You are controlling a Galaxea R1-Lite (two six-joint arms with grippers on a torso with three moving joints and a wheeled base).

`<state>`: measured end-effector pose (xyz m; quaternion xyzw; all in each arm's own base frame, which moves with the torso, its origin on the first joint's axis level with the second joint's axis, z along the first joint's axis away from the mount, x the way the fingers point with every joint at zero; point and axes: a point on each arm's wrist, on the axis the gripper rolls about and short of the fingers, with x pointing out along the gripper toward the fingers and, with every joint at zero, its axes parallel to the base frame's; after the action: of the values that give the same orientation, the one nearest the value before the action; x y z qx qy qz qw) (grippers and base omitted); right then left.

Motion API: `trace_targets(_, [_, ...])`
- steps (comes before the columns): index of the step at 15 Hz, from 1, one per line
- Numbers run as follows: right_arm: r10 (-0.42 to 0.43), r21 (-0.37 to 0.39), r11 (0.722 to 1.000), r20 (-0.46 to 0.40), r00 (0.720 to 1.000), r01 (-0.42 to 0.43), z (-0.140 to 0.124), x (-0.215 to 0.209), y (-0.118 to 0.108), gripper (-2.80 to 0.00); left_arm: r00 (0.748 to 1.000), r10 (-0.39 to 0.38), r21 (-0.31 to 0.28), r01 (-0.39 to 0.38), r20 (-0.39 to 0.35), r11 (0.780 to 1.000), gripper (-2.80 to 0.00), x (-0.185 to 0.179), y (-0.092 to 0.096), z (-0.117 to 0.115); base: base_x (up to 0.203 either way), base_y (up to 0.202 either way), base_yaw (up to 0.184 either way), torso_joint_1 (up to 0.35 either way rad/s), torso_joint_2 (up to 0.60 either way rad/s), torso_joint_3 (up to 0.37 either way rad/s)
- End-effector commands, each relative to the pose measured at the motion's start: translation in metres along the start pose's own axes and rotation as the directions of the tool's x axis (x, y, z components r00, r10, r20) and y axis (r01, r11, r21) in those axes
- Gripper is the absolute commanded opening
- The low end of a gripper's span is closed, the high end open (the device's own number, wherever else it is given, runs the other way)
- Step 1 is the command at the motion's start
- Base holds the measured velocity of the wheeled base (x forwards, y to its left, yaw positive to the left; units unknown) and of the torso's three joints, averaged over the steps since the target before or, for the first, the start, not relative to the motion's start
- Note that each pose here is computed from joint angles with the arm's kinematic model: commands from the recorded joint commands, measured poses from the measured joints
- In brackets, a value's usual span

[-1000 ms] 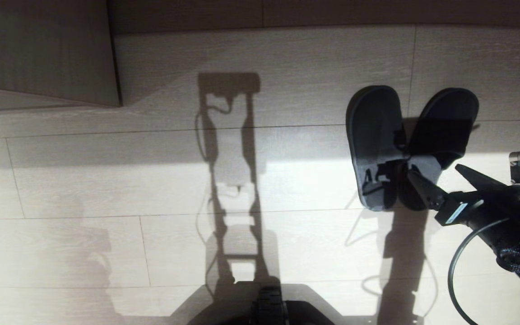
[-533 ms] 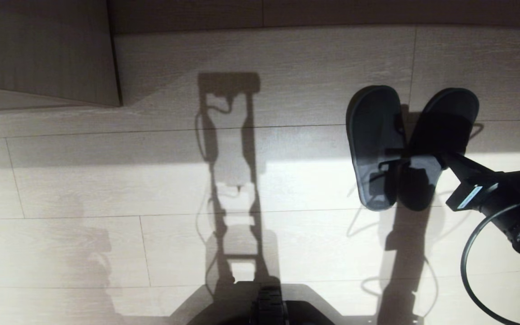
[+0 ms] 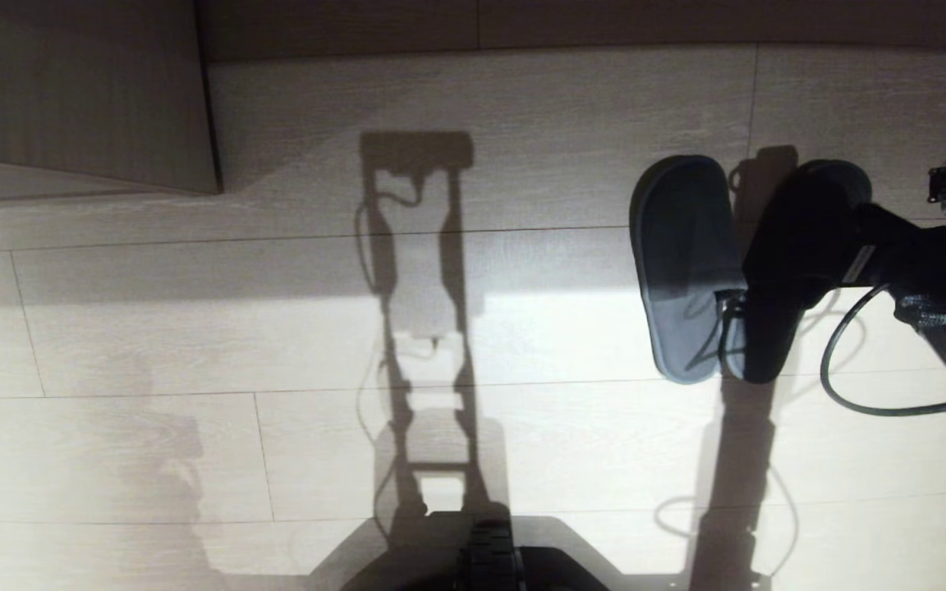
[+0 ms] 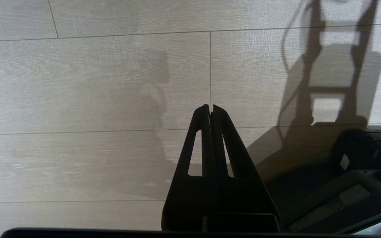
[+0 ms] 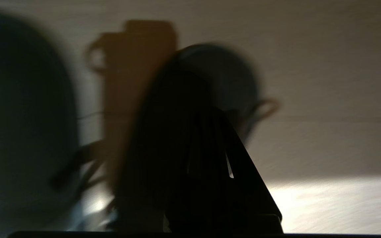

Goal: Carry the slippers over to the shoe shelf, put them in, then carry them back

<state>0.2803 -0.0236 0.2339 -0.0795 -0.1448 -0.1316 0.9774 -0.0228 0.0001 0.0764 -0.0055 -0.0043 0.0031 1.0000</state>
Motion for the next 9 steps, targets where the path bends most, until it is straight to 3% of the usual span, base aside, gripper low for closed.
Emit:
trace_targets(1, [-0.089, -0.067, 0.994, -0.005, 0.996, 0.088, -0.020, 0.027, -0.015, -2.80, 1.000, 0.001, 0.000, -0.001, 0.001, 1.000, -2.80, 0.000, 0.000, 0.000, 0.000, 0.000, 0.000, 0.000, 0.00, 0.000])
trace_targets(6, [-0.138, -0.095, 0.986, -0.018, 0.990, 0.135, -0.033, 0.038, -0.029, -2.80, 1.000, 0.000, 0.000, 0.000, 0.000, 1.000, -2.80, 0.000, 0.000, 0.000, 0.000, 0.000, 0.000, 0.000, 0.00, 0.000])
trace_targets(9, [-0.141, -0.101, 0.985, -0.042, 0.989, 0.136, -0.057, 0.053, -0.028, -2.80, 1.000, 0.002, -0.001, -0.002, -0.001, 1.000, -2.80, 0.000, 0.000, 0.000, 0.000, 0.000, 0.000, 0.000, 0.00, 0.000])
